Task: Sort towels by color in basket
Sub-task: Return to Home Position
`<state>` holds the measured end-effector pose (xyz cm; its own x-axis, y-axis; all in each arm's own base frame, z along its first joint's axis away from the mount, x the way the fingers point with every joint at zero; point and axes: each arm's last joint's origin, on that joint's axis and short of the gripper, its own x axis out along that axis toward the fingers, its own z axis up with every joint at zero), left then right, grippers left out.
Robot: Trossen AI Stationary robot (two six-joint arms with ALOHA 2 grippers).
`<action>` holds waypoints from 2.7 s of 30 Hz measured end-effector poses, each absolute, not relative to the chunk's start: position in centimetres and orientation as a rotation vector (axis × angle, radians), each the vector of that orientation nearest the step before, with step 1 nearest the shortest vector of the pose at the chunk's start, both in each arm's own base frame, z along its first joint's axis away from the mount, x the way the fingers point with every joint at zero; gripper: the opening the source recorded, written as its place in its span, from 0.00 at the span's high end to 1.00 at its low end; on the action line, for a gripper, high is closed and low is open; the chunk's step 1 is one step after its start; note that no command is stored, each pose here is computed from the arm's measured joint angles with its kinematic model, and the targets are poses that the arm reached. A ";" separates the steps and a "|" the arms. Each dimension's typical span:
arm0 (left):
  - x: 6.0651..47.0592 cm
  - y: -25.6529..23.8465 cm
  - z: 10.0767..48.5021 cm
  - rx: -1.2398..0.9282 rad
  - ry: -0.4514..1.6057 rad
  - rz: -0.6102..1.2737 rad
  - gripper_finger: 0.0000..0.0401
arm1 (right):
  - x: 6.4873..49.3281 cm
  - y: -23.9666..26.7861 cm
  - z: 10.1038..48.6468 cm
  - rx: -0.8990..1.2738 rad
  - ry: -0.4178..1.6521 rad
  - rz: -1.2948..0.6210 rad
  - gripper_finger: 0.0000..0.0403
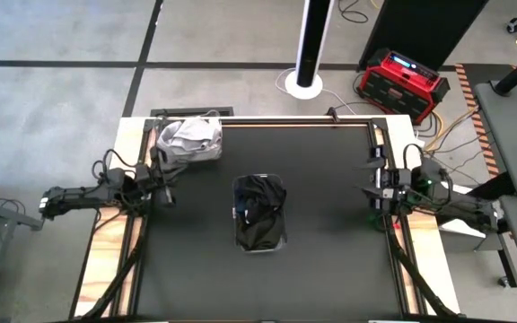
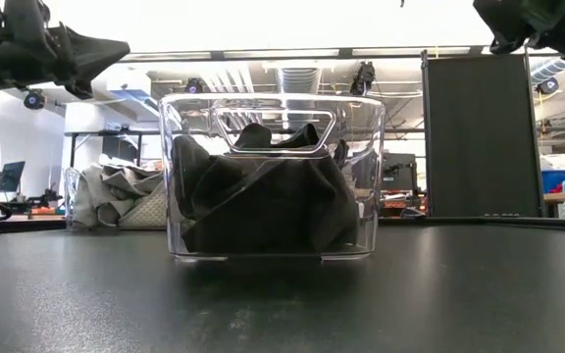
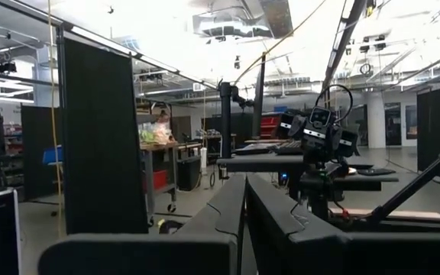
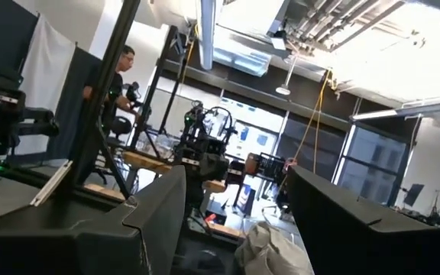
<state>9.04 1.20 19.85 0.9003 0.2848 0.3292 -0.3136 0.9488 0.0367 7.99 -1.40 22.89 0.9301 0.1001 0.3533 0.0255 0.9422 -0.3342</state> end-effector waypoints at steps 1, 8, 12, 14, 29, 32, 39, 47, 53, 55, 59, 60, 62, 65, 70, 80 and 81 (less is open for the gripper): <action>9.1 1.2 19.8 0.090 -0.321 0.310 1.00 | 8.0 -1.4 22.7 -0.342 -0.381 0.039 0.46; 9.1 1.2 19.6 0.091 -0.301 0.310 1.00 | 8.3 -1.5 21.7 -0.333 -0.351 0.037 0.46; 9.2 1.2 19.3 0.113 -0.265 0.311 1.00 | 8.9 -1.7 19.9 -0.326 -0.305 0.041 0.46; 9.3 1.2 19.1 0.125 -0.243 0.311 1.00 | 9.1 -1.8 19.2 -0.313 -0.261 0.036 0.46; 9.5 1.3 18.7 0.151 -0.195 0.321 1.00 | 9.3 -1.9 18.7 -0.256 -0.207 0.039 0.46; 9.6 1.3 18.7 0.152 -0.185 0.321 1.00 | 9.3 -1.9 18.7 -0.228 -0.207 0.042 0.46; 9.7 1.3 18.8 0.154 -0.169 0.321 1.00 | 9.3 -1.9 18.7 -0.192 -0.206 0.045 0.46; 10.0 1.3 18.6 0.156 -0.144 0.319 1.00 | 9.3 -1.9 18.7 -0.185 -0.205 0.046 0.46; 10.1 1.3 18.5 0.158 -0.127 0.318 1.00 | 9.3 -1.9 18.7 -0.175 -0.205 0.047 0.46; 10.1 1.3 18.4 0.158 -0.121 0.318 1.00 | 9.3 -1.9 18.7 -0.175 -0.205 0.047 0.46; 10.2 1.3 18.4 0.160 -0.110 0.317 1.00 | 9.3 -1.9 18.7 -0.175 -0.205 0.047 0.46; 10.3 1.3 18.3 0.160 -0.107 0.316 1.00 | 9.3 -1.9 18.7 -0.175 -0.205 0.047 0.46; 10.3 1.3 18.3 0.160 -0.102 0.316 1.00 | 9.3 -1.9 18.7 -0.175 -0.204 0.047 0.46; 10.4 1.3 18.2 0.161 -0.092 0.316 1.00 | 9.3 -1.9 18.7 -0.175 -0.204 0.047 0.46; 10.5 1.3 18.1 0.163 -0.074 0.314 1.00 | 9.3 -1.9 18.7 -0.175 -0.204 0.047 0.46; 10.8 1.3 17.8 0.166 -0.041 0.311 1.00 | 9.3 -1.9 18.7 -0.175 -0.205 0.047 0.46; 10.8 1.3 17.8 0.167 -0.038 0.311 1.00 | 9.3 -1.9 18.7 -0.175 -0.204 0.047 0.46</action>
<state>10.80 1.35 17.78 0.9514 0.3017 0.0625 -0.3079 0.9383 0.1576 9.35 -1.89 18.67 0.9781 0.0644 0.1978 -0.0288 0.9837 -0.1776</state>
